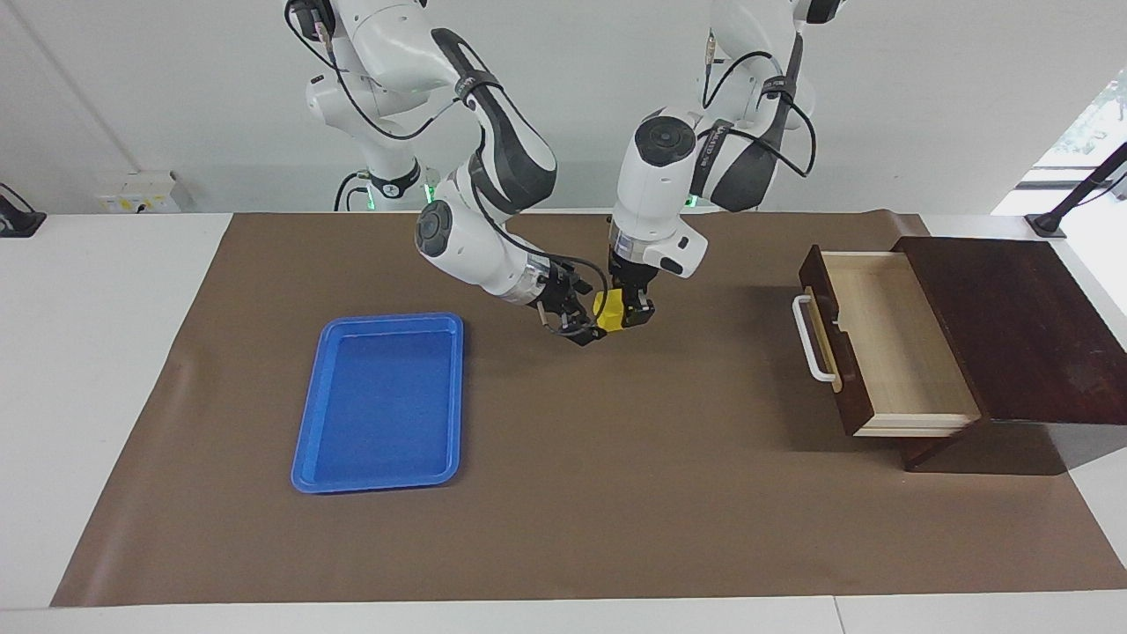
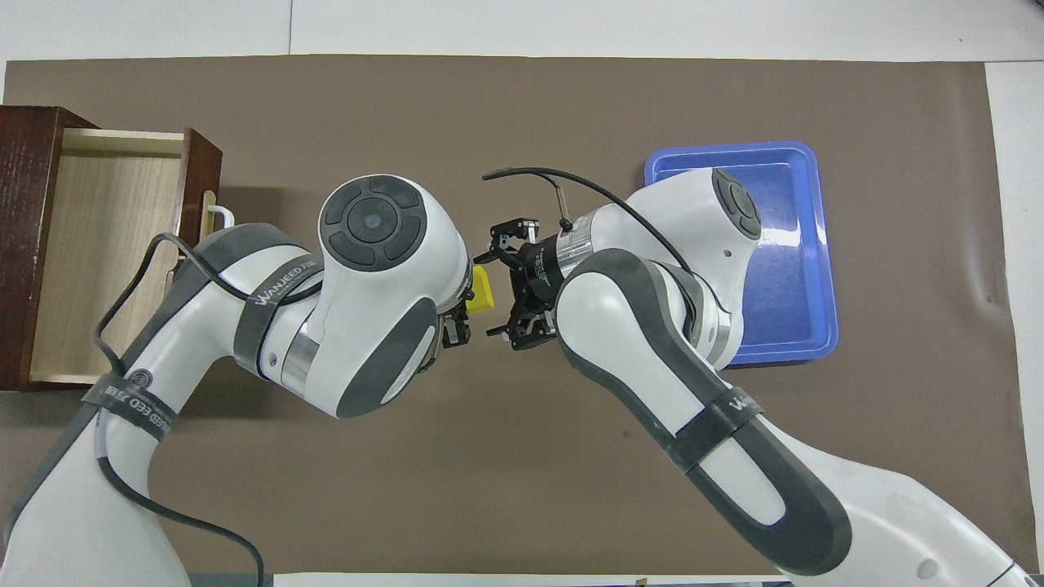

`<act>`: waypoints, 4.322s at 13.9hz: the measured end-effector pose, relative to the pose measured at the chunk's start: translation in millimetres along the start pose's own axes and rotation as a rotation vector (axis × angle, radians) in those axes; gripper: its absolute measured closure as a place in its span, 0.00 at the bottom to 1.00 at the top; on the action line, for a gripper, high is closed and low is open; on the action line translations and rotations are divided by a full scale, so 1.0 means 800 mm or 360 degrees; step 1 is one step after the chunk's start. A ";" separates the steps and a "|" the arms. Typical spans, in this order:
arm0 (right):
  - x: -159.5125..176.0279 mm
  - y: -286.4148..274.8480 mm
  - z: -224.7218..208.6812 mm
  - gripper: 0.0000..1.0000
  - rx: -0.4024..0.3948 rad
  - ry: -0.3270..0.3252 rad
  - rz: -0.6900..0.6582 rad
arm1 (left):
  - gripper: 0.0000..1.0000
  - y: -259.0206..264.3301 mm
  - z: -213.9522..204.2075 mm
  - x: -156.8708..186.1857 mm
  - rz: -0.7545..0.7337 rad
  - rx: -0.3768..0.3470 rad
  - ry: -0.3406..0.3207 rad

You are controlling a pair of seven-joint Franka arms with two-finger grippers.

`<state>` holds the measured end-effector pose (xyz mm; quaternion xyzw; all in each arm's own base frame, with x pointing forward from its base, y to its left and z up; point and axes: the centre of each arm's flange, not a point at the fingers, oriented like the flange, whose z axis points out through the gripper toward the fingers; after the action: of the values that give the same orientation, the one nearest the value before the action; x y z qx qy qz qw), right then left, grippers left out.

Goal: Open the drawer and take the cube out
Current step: 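Hold the cube with the left gripper while the right gripper aligns, then close the right gripper on the cube and open the left gripper, then carry the cube to the tray with the right gripper while the left gripper withdraws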

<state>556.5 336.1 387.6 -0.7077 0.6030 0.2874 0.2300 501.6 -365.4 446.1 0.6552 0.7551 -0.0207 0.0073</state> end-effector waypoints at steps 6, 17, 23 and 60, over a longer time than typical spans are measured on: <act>-0.002 -0.001 0.000 0.00 0.0018 -0.0005 -0.0015 | 0.45 0.000 0.002 0.001 0.0006 0.0003 0.0003; -0.005 0.002 0.012 0.26 0.0033 0.0009 -0.0029 | 0.45 -0.001 0.004 0.000 0.0028 0.0002 0.0002; -0.003 0.000 0.010 0.44 0.0054 0.0009 -0.0021 | 0.45 -0.003 0.006 -0.001 0.0047 0.0002 0.0005; 0.433 0.015 -0.214 0.44 0.0079 0.0046 0.0026 | 0.00 0.197 -0.009 0.530 0.0259 -0.0172 0.0225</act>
<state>604.3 -30.4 275.7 -0.7009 0.6189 0.2639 0.2366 597.6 76.1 433.4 0.7128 0.6980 0.0670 -0.0091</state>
